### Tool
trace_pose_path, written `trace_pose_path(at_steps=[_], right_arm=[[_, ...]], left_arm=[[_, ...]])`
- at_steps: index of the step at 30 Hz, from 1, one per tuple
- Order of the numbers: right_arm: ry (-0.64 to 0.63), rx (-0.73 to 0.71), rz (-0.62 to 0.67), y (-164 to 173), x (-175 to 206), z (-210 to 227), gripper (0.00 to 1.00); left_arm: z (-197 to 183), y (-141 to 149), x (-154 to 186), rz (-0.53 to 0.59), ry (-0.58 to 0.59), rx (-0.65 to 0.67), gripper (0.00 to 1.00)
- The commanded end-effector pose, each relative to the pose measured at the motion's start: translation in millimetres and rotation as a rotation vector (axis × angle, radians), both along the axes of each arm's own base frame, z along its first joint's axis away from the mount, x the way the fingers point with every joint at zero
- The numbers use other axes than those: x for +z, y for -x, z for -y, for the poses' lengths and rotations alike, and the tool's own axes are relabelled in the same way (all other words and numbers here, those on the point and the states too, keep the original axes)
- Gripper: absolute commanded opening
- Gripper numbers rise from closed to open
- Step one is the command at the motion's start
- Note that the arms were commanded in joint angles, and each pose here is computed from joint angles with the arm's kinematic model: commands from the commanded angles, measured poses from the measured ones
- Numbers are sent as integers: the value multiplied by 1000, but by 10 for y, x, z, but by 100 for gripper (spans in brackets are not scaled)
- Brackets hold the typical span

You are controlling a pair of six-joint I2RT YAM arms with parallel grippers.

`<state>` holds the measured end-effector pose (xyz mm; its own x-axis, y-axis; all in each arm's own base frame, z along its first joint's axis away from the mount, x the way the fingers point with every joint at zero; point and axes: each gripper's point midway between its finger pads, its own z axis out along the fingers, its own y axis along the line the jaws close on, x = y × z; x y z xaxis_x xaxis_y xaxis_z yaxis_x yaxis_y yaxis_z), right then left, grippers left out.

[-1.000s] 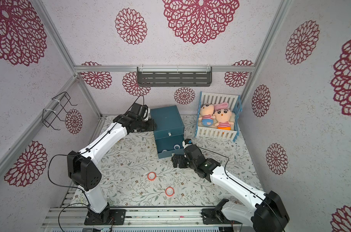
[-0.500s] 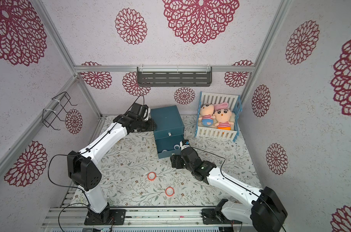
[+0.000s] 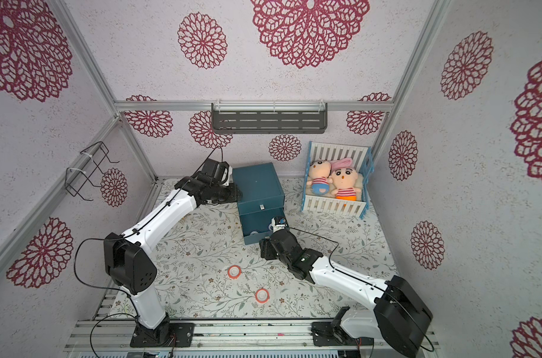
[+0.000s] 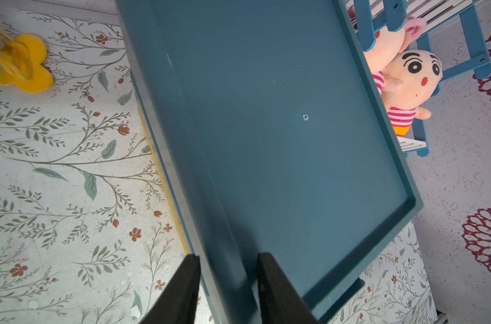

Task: Place the transparent tape into the drawer according to color
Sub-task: Close the drawer in the storage box.

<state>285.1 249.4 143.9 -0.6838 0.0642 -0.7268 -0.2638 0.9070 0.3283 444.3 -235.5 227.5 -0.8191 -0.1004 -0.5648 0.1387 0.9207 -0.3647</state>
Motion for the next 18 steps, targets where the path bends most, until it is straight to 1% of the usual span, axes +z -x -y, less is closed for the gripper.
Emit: trace_pose_path(at_steps=[1, 18], right_arm=[[-7, -27, 71, -111, 108, -38, 70], [34, -77, 156, -338, 136, -80, 69]], left_arm=[[-38, 17, -62, -17, -16, -3, 40], [-5, 43, -57, -24, 3, -18, 39]])
